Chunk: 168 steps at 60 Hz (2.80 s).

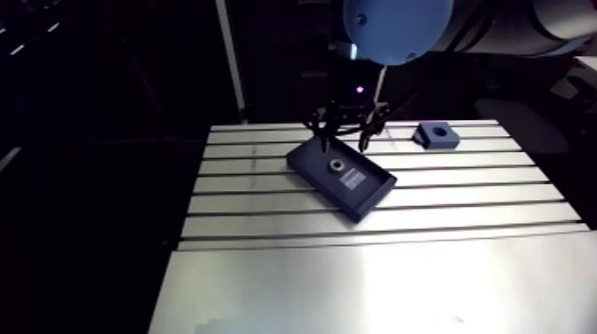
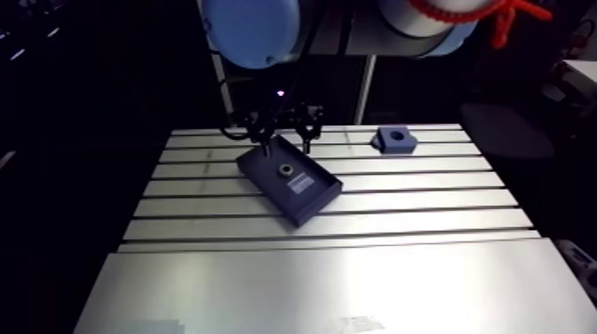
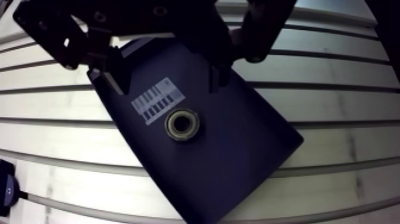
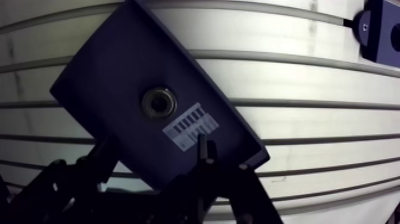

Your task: Pick up the bearing and press it into the housing until flush.

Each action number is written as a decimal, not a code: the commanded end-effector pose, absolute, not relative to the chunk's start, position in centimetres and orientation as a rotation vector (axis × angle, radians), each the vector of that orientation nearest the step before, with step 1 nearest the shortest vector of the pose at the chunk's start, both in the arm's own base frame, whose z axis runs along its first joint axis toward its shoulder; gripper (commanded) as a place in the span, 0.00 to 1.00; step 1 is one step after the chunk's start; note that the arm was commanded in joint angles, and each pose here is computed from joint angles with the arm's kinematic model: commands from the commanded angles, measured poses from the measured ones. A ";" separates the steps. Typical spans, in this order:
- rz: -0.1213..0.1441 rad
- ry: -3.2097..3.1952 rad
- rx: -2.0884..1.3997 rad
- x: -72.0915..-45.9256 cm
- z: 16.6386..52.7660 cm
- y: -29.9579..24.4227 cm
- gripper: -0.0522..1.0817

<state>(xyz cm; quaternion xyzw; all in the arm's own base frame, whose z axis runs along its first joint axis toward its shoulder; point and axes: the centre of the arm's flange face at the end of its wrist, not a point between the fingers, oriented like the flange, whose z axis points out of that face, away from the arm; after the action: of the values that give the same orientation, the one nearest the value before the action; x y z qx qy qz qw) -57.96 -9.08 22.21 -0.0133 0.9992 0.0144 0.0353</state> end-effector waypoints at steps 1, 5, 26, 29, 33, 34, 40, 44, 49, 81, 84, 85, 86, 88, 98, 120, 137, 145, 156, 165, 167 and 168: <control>0.043 3.076 -0.042 -58.1 21.0 -9.2 0.31; 0.043 3.075 -0.043 -58.2 20.9 -9.2 0.32; 0.045 3.079 -0.045 -58.8 19.7 -9.2 0.33; 0.046 3.079 -0.043 -58.9 19.5 -9.2 0.33; 0.046 3.079 -0.047 -58.9 19.3 -9.4 0.33; 0.046 3.079 -0.047 -58.9 19.3 -9.4 0.33; 0.046 3.079 -0.050 -59.0 18.8 -9.4 0.33; 0.047 3.084 -0.050 -59.1 18.7 -9.4 0.33; 0.047 3.087 -0.050 -59.1 18.8 -9.4 0.34; 0.045 3.073 -0.057 -58.9 18.0 -9.6 0.34; 0.045 3.072 -0.057 -58.9 17.9 -9.7 0.34; 0.045 3.072 -0.057 -58.9 17.9 -9.7 0.34; 0.045 3.070 -0.057 -58.9 17.8 -9.7 0.35; 0.045 3.070 -0.057 -58.9 17.8 -9.7 0.35; 0.045 3.067 -0.055 -58.9 17.6 -9.7 0.37; 0.044 3.082 -0.055 -59.1 17.5 -9.7 0.41; 0.044 3.081 -0.055 -59.1 17.4 -9.7 0.43; 0.044 3.076 -0.055 -59.1 17.1 -9.7 0.44; 0.042 3.081 -0.055 -59.2 17.1 -9.7 0.45; 0.042 3.081 -0.055 -59.2 17.1 -9.7 0.46; 0.042 3.081 -0.055 -59.2 17.1 -9.7 0.47; 0.042 3.081 -0.055 -59.2 17.1 -9.7 0.47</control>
<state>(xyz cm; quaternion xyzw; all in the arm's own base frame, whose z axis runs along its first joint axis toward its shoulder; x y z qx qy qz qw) -59.18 -9.67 17.12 -0.0177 0.9993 0.0136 0.0302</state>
